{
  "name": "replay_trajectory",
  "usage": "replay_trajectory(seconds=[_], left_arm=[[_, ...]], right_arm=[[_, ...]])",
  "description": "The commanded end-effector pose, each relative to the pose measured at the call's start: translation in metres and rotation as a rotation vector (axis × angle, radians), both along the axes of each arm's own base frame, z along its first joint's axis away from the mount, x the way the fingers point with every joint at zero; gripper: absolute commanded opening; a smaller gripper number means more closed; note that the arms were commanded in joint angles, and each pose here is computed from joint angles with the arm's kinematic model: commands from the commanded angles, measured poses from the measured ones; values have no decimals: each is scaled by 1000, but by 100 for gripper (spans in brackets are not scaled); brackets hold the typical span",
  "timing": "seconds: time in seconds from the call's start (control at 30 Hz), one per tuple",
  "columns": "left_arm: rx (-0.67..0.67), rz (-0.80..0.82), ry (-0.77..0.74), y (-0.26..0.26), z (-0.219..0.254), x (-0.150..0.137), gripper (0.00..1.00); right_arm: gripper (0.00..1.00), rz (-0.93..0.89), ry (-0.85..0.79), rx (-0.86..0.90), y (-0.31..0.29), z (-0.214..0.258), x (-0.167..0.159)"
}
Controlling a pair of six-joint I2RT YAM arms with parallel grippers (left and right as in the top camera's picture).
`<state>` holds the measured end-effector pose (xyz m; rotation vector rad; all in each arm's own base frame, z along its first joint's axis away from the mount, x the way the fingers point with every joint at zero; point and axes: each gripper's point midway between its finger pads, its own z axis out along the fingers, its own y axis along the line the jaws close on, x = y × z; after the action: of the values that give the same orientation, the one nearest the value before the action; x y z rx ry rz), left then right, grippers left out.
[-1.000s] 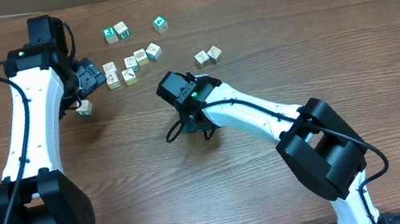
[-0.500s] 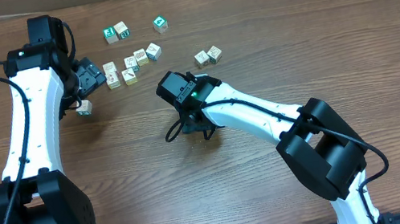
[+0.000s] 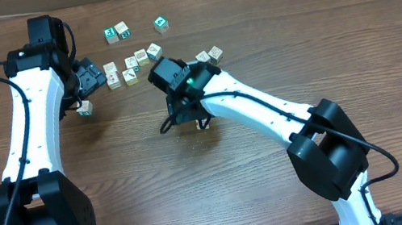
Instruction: Form a tower
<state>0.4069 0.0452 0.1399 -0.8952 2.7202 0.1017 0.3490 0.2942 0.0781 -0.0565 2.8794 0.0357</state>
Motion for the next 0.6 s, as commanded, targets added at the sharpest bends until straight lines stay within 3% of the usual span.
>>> replay_trajectory(seconds=[0.0, 0.07, 0.2, 0.57], left_arm=[[3, -13, -28, 0, 10, 2, 100], [4, -13, -28, 0, 10, 2, 100], [4, -13, -28, 0, 10, 2, 100], [4, -13, -28, 0, 10, 2, 100]], right_arm=[[86, 10, -94, 39, -3, 53, 21], [87, 18, -103, 37, -8, 70, 25], [100, 32, -118, 29, -21, 94, 34], [100, -160, -72, -18, -114, 94, 71]])
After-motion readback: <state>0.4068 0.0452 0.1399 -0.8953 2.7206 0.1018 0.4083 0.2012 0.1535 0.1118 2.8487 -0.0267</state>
